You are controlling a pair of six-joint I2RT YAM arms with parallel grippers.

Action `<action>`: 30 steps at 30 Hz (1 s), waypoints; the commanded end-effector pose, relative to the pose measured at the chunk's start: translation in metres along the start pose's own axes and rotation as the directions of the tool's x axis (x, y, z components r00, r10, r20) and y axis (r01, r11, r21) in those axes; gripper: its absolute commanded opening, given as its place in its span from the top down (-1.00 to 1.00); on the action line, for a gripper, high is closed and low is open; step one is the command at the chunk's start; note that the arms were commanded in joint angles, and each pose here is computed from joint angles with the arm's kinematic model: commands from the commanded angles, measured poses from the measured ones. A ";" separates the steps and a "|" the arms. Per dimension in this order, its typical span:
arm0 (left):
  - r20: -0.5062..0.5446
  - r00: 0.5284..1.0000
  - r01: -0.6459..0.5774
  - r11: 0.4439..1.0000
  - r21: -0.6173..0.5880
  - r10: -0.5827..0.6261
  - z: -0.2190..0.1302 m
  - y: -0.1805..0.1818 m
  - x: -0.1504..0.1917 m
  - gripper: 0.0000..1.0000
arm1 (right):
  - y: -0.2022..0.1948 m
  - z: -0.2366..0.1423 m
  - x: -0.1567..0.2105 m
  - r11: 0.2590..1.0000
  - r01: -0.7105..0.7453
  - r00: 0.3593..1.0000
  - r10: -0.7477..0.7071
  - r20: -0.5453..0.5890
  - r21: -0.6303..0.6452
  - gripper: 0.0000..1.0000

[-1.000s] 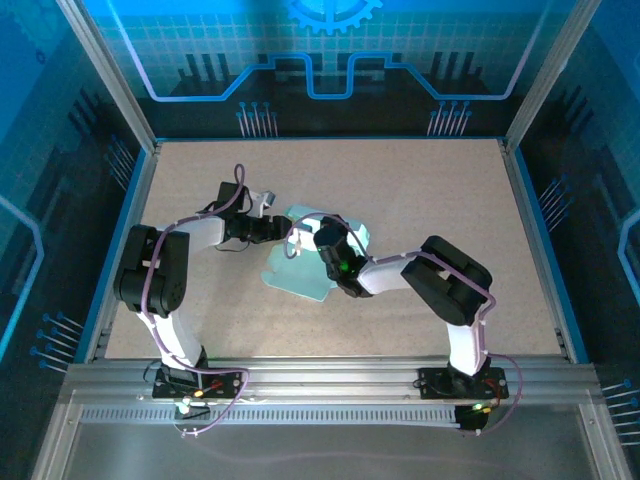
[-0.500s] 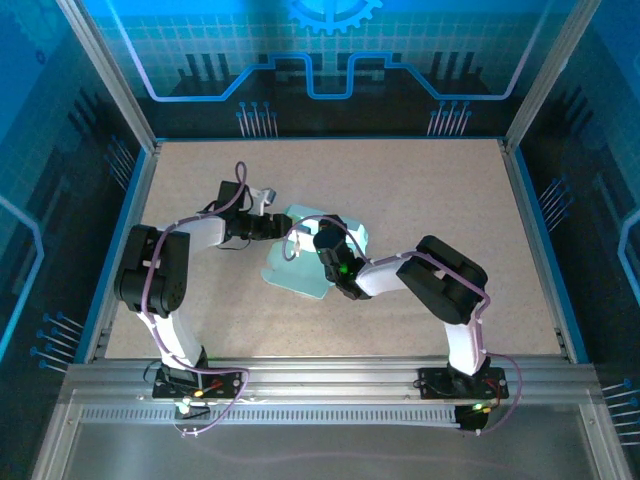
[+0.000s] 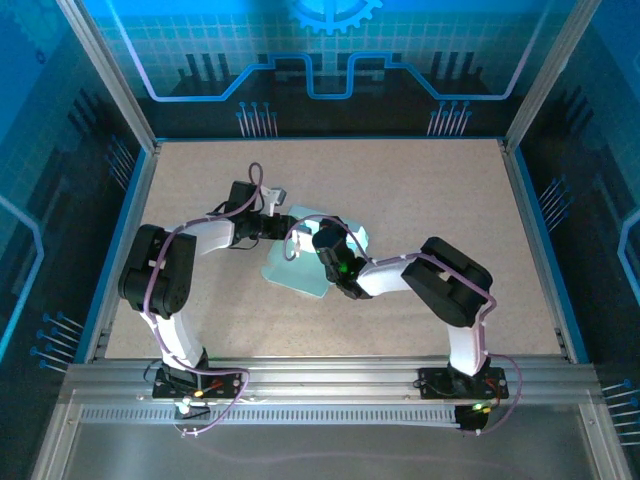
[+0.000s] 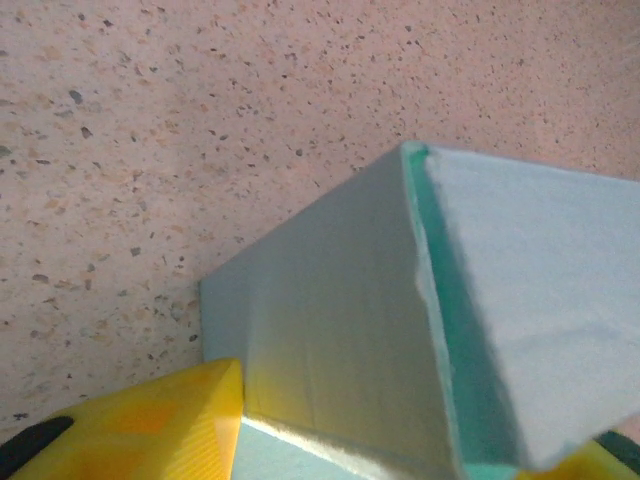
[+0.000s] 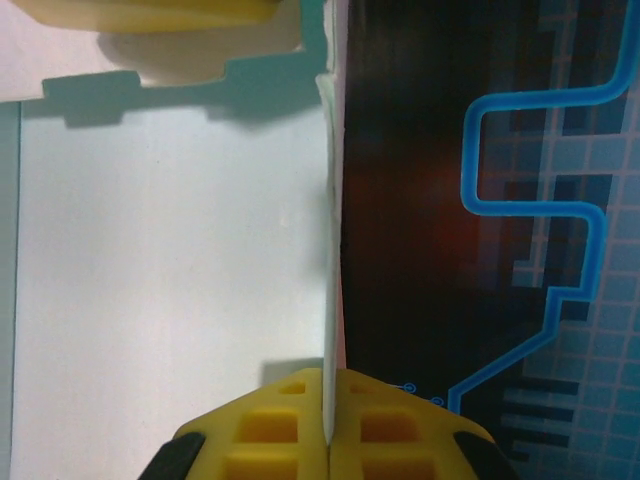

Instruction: Fold the paper box

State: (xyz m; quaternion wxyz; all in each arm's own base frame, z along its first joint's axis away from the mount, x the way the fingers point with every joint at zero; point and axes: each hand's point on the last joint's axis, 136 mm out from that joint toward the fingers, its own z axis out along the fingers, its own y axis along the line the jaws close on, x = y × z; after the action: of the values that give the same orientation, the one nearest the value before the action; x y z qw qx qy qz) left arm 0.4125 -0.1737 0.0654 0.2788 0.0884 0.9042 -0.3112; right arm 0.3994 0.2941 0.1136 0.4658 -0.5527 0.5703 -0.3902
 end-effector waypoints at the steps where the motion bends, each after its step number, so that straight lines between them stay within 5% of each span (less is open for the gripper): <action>1: 0.033 0.998 -0.053 0.998 -0.030 0.054 0.004 0.004 -0.004 0.10 | 0.020 -0.009 -0.014 0.996 0.037 0.998 -0.032 0.061 -0.082 1.00; 18: 0.149 0.963 -0.188 0.956 -0.224 0.224 0.002 0.003 -0.013 0.98 | 0.026 -0.015 -0.016 0.985 -0.035 0.997 0.047 0.067 -0.170 0.88; 20: 0.154 0.961 -0.192 0.955 -0.226 0.230 0.003 0.004 -0.012 1.00 | 0.027 -0.019 -0.014 0.975 -0.073 0.994 0.088 0.066 -0.210 0.73; 23: 0.156 0.960 -0.193 0.954 -0.229 0.232 0.003 0.004 -0.011 1.00 | 0.024 -0.029 -0.014 0.955 -0.144 0.983 0.168 0.074 -0.258 0.13; 30: 0.160 0.958 -0.200 0.955 -0.221 0.238 0.005 0.004 -0.008 1.00 | 0.001 -0.061 -0.005 0.835 -0.403 0.897 0.441 0.017 -0.373 -0.65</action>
State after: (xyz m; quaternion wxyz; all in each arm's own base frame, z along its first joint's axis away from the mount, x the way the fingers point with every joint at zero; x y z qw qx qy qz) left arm 0.4235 -0.1710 0.0609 0.3903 0.1301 0.8920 -0.1874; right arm 0.3606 0.2970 0.1235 0.4633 -0.5409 0.6684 -0.2146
